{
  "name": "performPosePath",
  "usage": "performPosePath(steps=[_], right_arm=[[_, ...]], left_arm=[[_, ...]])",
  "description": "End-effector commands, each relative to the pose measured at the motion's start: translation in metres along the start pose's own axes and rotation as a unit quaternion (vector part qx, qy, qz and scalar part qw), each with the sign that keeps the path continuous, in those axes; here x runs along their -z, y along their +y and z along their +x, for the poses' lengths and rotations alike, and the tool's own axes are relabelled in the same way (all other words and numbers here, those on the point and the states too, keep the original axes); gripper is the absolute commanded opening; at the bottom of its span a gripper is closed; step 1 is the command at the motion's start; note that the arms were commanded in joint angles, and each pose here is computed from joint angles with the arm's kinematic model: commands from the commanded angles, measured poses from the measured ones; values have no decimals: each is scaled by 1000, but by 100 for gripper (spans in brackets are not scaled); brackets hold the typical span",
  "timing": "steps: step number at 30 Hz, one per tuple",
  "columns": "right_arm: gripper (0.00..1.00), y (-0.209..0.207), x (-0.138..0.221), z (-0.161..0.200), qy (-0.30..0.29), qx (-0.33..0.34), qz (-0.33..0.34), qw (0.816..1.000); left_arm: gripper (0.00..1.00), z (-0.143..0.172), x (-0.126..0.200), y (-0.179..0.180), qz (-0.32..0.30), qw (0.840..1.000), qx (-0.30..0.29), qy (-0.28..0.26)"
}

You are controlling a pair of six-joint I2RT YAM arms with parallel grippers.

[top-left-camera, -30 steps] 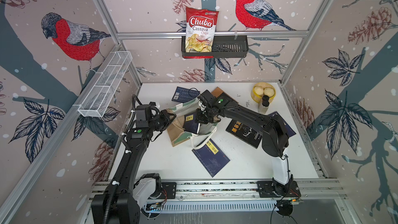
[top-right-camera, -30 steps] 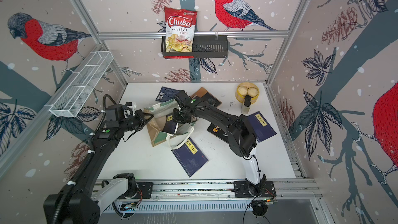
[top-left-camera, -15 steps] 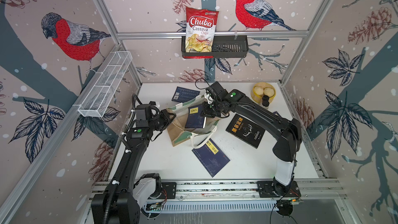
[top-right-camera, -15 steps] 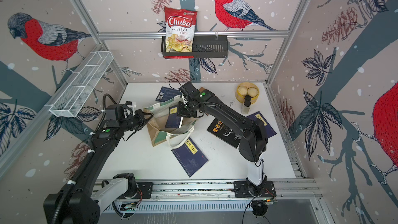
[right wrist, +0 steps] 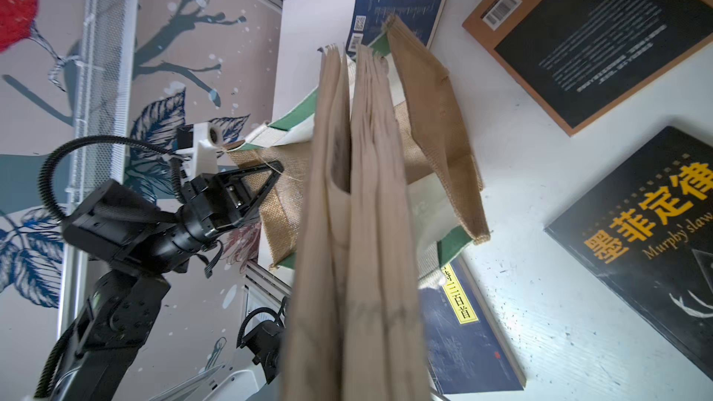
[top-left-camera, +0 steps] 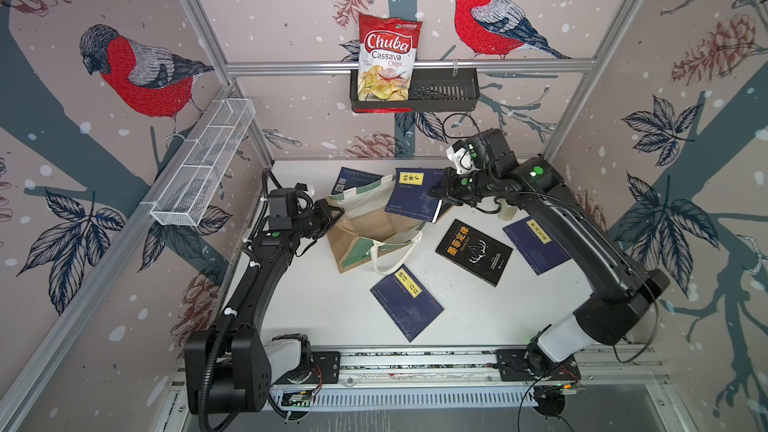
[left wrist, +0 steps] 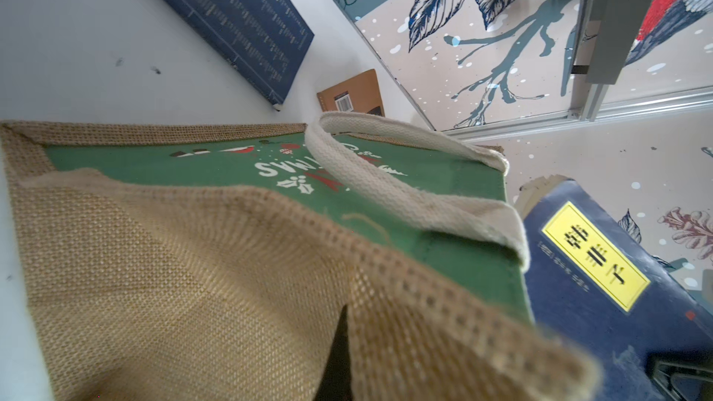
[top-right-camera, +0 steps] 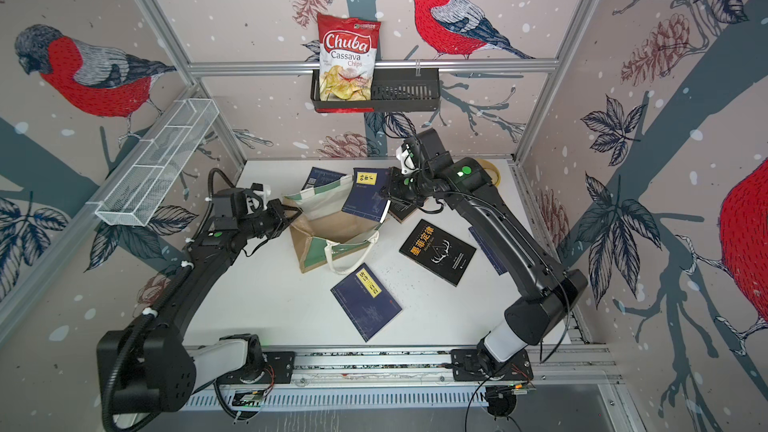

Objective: Take out the books from the canvas bag
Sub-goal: Pick up the book from the canvas bag.

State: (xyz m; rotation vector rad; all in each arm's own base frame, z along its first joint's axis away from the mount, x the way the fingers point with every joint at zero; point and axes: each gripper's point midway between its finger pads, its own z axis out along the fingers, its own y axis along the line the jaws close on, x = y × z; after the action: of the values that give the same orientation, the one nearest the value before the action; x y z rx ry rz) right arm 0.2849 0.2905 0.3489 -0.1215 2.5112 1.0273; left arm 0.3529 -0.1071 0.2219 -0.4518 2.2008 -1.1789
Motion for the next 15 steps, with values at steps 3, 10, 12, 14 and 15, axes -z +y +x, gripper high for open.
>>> performPosePath(steps=[3, 10, 12, 14, 15], right_arm=[[7, 3, 26, -7, -23, -25, -27, 999], [7, -2, 40, -18, -52, -39, -35, 997], [7, -3, 44, -23, -60, -42, -36, 997], [7, -5, 48, -25, -67, -45, -36, 996], [7, -6, 49, -27, -69, -46, -36, 996]], left_arm=[[0, 5, -19, -29, 53, 997, -52, 35], [0, 36, -48, -43, 78, 993, -35, 79], [0, 37, -49, -48, 91, 993, -19, 75], [0, 38, -49, -51, 99, 992, -3, 72], [0, 39, -48, -50, 99, 993, 0, 71]])
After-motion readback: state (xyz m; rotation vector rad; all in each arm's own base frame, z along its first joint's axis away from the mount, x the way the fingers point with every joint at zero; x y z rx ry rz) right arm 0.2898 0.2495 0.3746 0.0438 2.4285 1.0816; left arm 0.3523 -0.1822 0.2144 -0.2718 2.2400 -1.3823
